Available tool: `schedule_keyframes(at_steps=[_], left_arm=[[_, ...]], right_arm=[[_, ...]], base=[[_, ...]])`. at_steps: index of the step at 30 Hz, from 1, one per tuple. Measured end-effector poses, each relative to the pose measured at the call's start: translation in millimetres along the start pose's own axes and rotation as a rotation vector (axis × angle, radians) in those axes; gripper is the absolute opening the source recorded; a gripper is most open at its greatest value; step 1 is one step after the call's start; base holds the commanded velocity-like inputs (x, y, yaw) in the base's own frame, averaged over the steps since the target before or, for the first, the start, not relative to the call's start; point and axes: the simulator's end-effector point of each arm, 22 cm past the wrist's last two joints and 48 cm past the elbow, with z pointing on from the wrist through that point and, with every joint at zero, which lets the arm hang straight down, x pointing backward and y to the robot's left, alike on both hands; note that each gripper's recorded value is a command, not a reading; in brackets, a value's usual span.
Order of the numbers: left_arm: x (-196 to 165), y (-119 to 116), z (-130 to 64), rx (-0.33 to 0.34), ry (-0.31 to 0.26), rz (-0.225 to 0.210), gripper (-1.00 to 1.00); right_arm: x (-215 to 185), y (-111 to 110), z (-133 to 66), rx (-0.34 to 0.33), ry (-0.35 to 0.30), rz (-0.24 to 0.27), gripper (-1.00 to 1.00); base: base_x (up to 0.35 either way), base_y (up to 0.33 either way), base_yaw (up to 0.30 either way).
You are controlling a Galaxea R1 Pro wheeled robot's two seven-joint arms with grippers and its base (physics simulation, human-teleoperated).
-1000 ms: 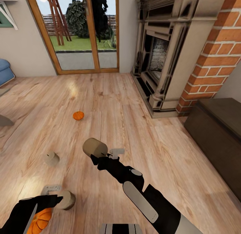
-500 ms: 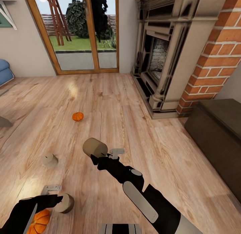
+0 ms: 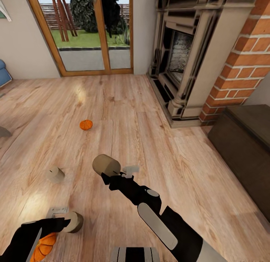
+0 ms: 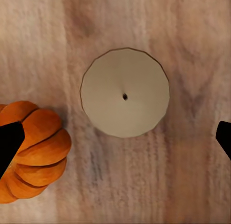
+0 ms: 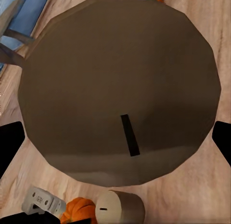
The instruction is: Place each of the two pumpkins and all three candles from the living room inside a cabinet in the living room (use any cabinet), then make sure every cabinet is closed, and position the cauldron so it is next to a table in the living room.
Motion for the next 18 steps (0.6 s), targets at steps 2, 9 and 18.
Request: schedule_keyframes(at_steps=[2, 9, 18], left_arm=[[3, 0, 2.7, 0.000, 0.008, 0.000, 1.00], [14, -2, 11.8, 0.001, 0.037, 0.001, 1.00], [6, -11, 24.8, 0.013, 0.021, 0.003, 1.00]], right_arm=[[7, 10, 0.2, -0.026, 0.012, -0.004, -1.00], [31, 86, -18.5, -0.202, 0.039, -0.080, -1.00], [42, 79, -12.8, -0.204, 0.060, -0.063, -1.00]], base=[[0.000, 0.000, 0.000], [0.000, 0.000, 0.000], [0.000, 0.000, 0.000]])
